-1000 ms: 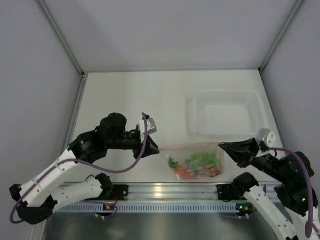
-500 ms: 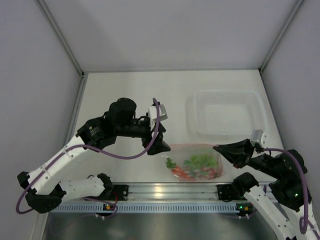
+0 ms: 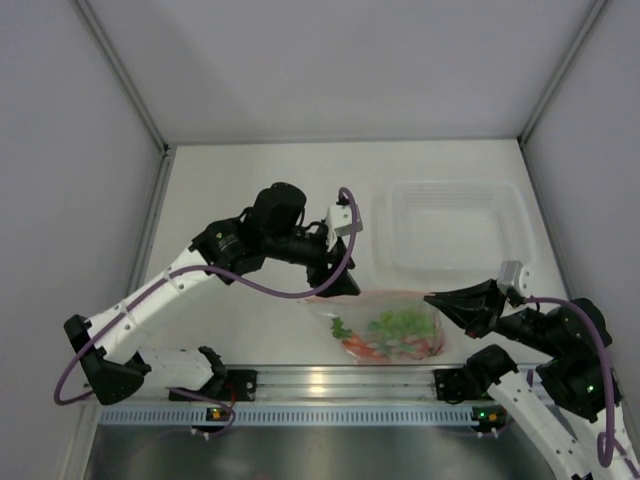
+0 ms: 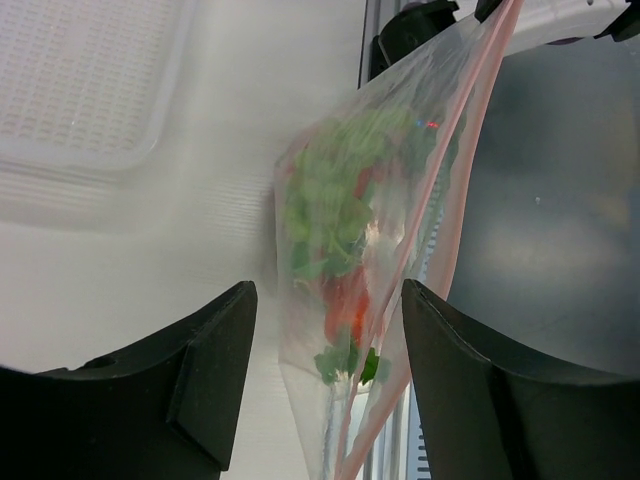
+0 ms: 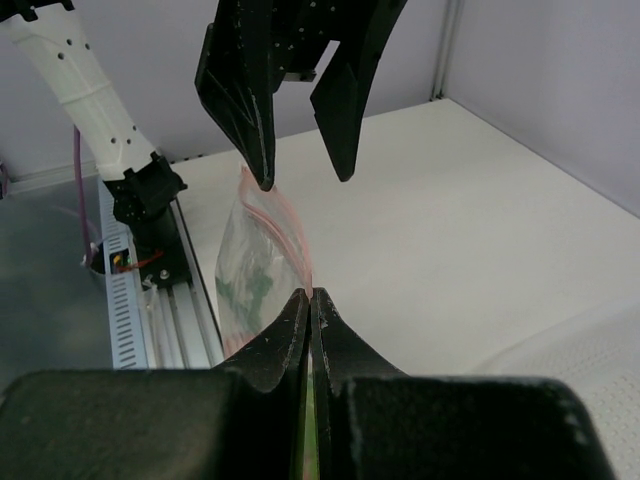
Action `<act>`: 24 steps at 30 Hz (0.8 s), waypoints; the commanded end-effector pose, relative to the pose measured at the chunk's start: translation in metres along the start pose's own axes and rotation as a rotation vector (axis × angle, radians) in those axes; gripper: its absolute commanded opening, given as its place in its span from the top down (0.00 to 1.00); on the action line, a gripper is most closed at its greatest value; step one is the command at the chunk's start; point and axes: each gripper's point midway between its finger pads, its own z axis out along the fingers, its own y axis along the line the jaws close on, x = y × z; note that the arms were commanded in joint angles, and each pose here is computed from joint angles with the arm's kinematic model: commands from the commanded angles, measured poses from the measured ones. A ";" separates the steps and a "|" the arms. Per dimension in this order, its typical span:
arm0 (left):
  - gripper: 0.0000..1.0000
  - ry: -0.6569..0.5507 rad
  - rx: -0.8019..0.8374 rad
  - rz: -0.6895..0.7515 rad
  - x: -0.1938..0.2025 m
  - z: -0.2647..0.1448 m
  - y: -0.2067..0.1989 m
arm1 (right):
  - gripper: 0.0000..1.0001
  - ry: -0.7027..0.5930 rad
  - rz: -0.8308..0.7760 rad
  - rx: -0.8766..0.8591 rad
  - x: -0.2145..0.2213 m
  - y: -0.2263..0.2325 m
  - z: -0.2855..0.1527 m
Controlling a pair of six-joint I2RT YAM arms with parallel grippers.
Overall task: Open the zip-top bag and remove the fake food
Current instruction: Open the zipper of the food storage bag at the center of the board.
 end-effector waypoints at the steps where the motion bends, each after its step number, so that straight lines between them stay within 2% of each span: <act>1: 0.35 -0.071 0.058 0.064 -0.017 0.000 -0.008 | 1.00 -0.070 -0.072 -0.022 -0.021 0.004 0.000; 9: 0.35 -0.067 0.115 0.051 -0.010 0.005 -0.016 | 1.00 -0.076 -0.065 -0.011 -0.023 0.001 0.002; 17: 0.46 -0.047 0.074 0.036 -0.003 0.021 -0.006 | 1.00 -0.084 -0.070 -0.053 -0.029 0.009 0.002; 23: 0.46 -0.019 0.143 0.018 0.002 0.032 -0.013 | 1.00 -0.084 -0.069 -0.056 -0.028 0.009 0.002; 24: 0.57 -0.018 0.146 0.018 0.003 0.033 -0.014 | 1.00 -0.082 -0.067 -0.051 -0.028 0.008 0.003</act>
